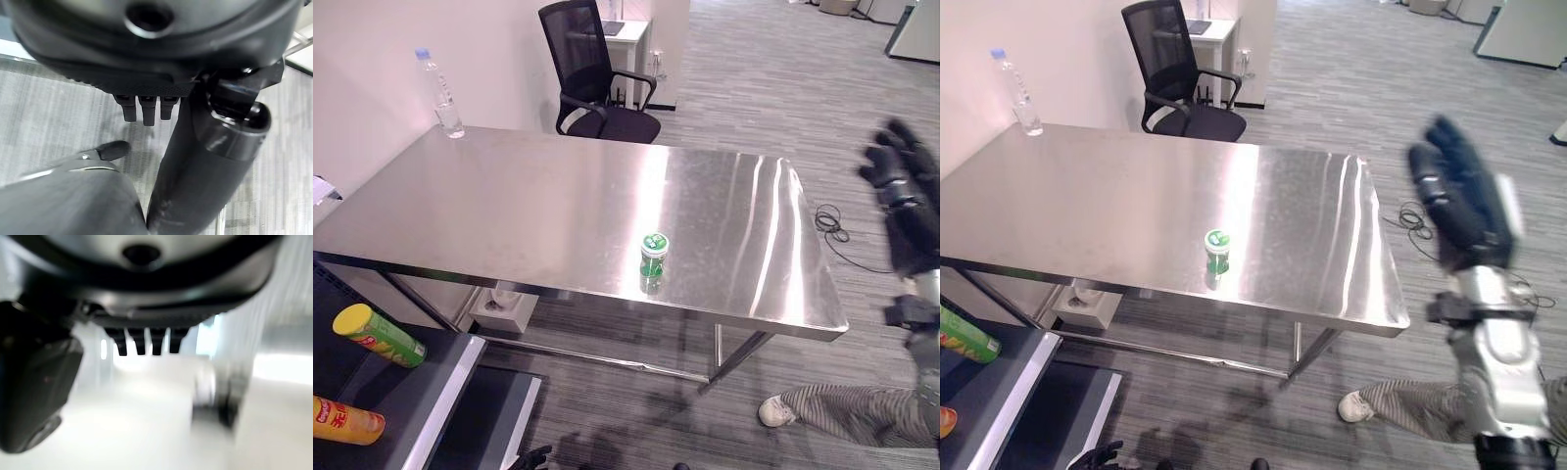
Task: Put the goods on the table back onto the shelves and tidy them up.
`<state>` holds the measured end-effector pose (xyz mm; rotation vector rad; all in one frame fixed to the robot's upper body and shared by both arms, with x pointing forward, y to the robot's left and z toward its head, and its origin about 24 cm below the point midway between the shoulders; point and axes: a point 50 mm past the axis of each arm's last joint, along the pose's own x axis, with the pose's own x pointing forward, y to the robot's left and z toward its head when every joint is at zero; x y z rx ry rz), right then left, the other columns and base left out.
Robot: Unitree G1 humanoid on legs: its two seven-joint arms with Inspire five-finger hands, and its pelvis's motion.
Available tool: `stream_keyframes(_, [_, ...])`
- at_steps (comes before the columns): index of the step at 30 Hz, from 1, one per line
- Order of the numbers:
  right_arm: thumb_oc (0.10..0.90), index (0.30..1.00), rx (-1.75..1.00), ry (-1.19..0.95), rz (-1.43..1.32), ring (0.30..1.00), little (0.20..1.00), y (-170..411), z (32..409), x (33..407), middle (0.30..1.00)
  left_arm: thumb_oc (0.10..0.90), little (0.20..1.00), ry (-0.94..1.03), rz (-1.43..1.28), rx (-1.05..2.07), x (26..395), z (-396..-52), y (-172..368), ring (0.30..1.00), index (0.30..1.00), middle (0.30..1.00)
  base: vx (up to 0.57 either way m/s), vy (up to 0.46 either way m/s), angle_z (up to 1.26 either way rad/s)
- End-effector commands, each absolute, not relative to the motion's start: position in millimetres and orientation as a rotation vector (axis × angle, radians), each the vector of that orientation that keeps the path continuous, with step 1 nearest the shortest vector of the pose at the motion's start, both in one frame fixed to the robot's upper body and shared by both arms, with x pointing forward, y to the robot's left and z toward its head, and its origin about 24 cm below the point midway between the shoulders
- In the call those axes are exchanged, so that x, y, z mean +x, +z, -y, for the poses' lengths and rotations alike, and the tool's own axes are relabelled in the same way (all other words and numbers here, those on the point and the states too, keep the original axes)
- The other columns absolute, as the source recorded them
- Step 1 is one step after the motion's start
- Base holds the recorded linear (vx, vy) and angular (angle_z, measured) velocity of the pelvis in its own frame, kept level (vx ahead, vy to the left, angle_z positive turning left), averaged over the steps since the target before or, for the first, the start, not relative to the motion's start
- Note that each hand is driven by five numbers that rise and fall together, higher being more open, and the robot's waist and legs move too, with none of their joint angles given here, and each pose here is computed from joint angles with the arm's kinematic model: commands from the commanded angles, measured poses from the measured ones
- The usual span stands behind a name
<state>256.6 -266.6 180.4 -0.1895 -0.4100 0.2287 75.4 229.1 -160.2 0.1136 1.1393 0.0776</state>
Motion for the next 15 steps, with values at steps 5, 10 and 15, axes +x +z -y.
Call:
stream_keyframes(5, [0.8,0.9,-0.315,0.285,0.529,0.9,0.9,217.4,261.6,262.9,0.9,0.8,0.9,0.094,-1.126,0.17,79.4,-248.6,-155.3,0.9,0.9,0.9,0.0,0.0,0.18])
stream_keyframes(10, [0.8,0.9,-0.563,0.294,0.361,0.9,0.9,183.4,255.0,278.0,0.9,0.8,0.9,0.116,-1.132,0.17,74.9,-250.3,-155.6,0.9,0.9,0.9,0.0,0.008,-0.03])
stream_keyframes(15, [0.8,0.9,-0.656,0.225,0.331,0.9,0.9,175.0,263.7,276.7,0.9,0.8,0.9,0.134,-1.151,0.176,68.7,-253.9,-156.0,0.9,0.9,0.9,0.01,0.001,0.28])
